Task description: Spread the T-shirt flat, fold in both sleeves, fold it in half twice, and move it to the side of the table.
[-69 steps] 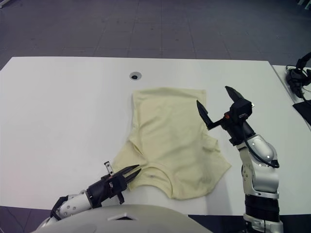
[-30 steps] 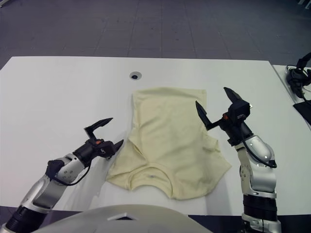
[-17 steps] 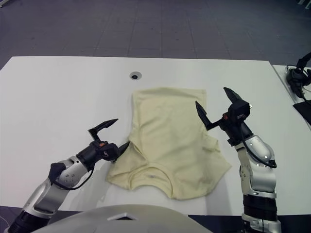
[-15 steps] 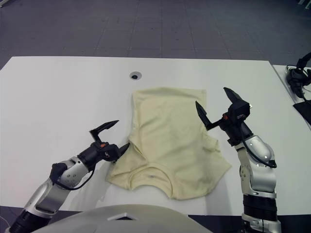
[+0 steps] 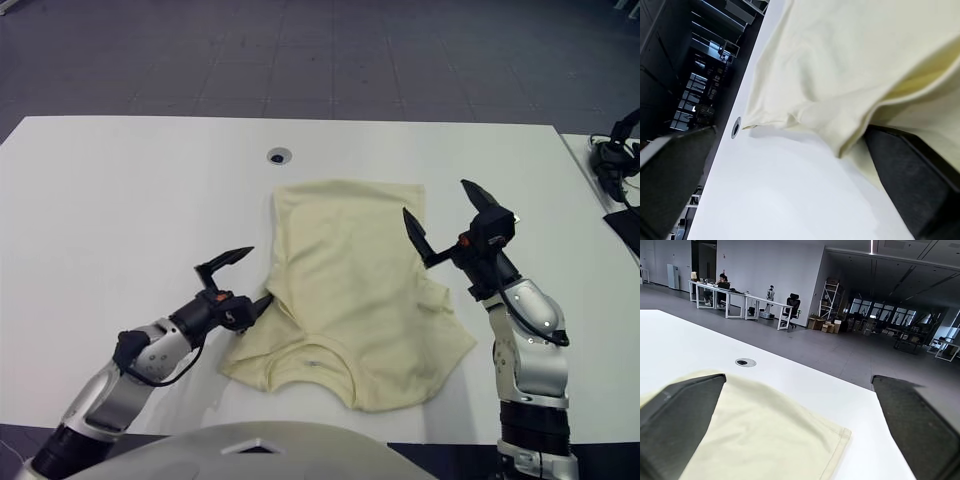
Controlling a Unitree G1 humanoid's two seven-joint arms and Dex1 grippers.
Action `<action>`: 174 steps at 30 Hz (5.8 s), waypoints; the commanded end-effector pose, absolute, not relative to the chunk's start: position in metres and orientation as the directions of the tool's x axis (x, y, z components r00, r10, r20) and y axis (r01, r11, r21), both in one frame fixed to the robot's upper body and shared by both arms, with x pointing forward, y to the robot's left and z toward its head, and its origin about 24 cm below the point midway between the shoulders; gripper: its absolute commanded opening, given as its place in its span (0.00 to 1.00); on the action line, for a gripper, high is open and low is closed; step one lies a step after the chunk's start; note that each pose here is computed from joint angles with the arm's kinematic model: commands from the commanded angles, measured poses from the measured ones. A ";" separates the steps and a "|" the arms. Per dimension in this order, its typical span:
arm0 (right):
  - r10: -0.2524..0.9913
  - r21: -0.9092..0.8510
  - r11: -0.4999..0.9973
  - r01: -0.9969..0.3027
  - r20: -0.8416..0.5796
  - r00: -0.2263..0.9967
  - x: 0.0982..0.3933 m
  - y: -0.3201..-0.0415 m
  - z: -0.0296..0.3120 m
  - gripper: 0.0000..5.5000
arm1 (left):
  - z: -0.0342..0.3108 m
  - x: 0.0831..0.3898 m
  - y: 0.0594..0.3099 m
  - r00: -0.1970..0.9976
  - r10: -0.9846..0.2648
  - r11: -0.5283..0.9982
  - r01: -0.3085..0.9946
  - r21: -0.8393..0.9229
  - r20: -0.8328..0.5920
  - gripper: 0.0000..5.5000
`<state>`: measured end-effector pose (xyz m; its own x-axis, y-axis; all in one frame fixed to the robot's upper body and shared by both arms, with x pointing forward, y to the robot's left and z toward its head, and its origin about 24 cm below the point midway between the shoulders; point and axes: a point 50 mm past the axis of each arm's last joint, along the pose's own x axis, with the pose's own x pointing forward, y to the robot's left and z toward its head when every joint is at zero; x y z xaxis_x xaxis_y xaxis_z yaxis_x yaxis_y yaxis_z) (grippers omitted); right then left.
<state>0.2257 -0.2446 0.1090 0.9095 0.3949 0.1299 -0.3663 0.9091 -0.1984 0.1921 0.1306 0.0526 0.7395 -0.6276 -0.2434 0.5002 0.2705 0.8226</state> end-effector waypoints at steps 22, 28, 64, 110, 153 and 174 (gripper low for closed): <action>0.408 -0.194 0.904 -0.381 0.124 0.905 0.225 -0.240 0.104 0.98 | 0.064 0.207 0.105 0.684 -0.682 -0.161 0.205 0.965 -0.259 0.98; 0.407 -0.192 0.904 -0.381 0.124 0.905 0.225 -0.240 0.103 0.98 | 0.050 0.205 0.088 0.627 -0.718 -0.177 0.253 0.951 -0.301 0.98; 0.652 0.135 0.720 -0.680 -0.465 0.599 0.105 -0.328 0.054 0.87 | 0.166 0.198 0.203 0.913 -0.333 0.894 0.226 0.387 0.235 0.98; 0.721 0.043 0.639 -0.768 -0.382 0.578 0.128 -0.310 0.081 0.01 | 0.149 0.192 0.192 0.905 -0.392 0.869 0.305 0.389 0.165 0.98; 0.874 0.067 0.475 -0.878 -0.155 0.461 0.163 -0.236 0.085 0.56 | 0.128 0.190 0.181 0.888 -0.450 0.823 0.370 0.431 0.095 0.98; 0.811 -0.838 -0.259 -0.481 -0.459 0.363 0.115 -0.280 0.072 0.97 | 0.077 0.142 0.214 0.369 -0.771 -0.348 0.439 0.828 -0.519 0.98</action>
<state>0.1322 -0.2747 0.0820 0.5261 0.7973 -0.2959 -0.4863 -0.0034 -0.8738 0.1561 0.2125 0.0887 0.4965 -0.7732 -0.3944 0.4193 -0.1841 0.8890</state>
